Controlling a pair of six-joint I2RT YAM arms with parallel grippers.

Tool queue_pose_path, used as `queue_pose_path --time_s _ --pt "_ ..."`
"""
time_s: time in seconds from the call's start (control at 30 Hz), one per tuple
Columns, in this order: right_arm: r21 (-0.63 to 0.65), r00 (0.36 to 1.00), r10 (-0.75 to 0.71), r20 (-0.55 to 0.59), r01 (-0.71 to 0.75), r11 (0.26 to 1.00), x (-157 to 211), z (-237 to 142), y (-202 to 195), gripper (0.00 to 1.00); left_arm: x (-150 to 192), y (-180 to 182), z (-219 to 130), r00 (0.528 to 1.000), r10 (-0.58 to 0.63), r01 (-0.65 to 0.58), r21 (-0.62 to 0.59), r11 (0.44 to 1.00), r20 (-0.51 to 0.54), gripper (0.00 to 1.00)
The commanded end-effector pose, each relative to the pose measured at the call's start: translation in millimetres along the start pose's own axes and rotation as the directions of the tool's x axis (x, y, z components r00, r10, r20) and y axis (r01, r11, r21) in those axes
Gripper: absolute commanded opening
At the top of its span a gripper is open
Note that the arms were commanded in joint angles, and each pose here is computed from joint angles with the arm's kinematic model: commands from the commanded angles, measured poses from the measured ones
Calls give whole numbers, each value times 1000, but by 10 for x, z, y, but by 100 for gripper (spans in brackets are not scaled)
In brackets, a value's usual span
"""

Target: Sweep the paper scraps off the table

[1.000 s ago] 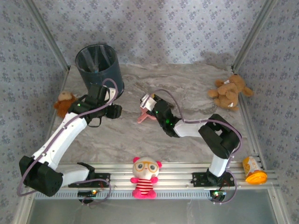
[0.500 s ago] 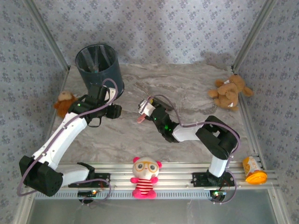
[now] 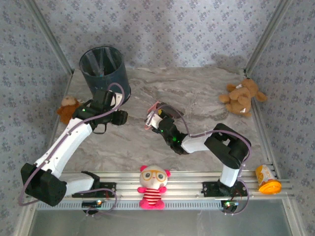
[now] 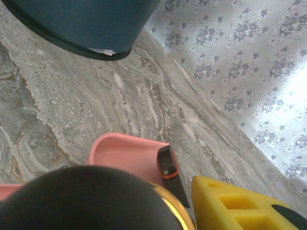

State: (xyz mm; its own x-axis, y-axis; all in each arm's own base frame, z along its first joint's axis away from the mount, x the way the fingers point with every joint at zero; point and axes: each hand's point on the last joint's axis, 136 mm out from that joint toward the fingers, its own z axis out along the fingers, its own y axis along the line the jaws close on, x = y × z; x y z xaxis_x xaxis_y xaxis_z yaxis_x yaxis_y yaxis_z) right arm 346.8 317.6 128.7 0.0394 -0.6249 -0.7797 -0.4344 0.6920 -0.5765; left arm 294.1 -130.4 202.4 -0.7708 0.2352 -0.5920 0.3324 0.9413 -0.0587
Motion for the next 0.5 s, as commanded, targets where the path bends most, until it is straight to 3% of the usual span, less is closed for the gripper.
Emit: queue_pose_path --time_s 0.0,0.47 --pt "4 999 23 -34 -23 1000 117 -34 70 48 54 55 23 999 11 -12 -24 1000 -30 56" --pt "-18 997 28 -68 -29 999 252 -135 225 58 72 65 50 999 16 -17 -30 999 -46 56"
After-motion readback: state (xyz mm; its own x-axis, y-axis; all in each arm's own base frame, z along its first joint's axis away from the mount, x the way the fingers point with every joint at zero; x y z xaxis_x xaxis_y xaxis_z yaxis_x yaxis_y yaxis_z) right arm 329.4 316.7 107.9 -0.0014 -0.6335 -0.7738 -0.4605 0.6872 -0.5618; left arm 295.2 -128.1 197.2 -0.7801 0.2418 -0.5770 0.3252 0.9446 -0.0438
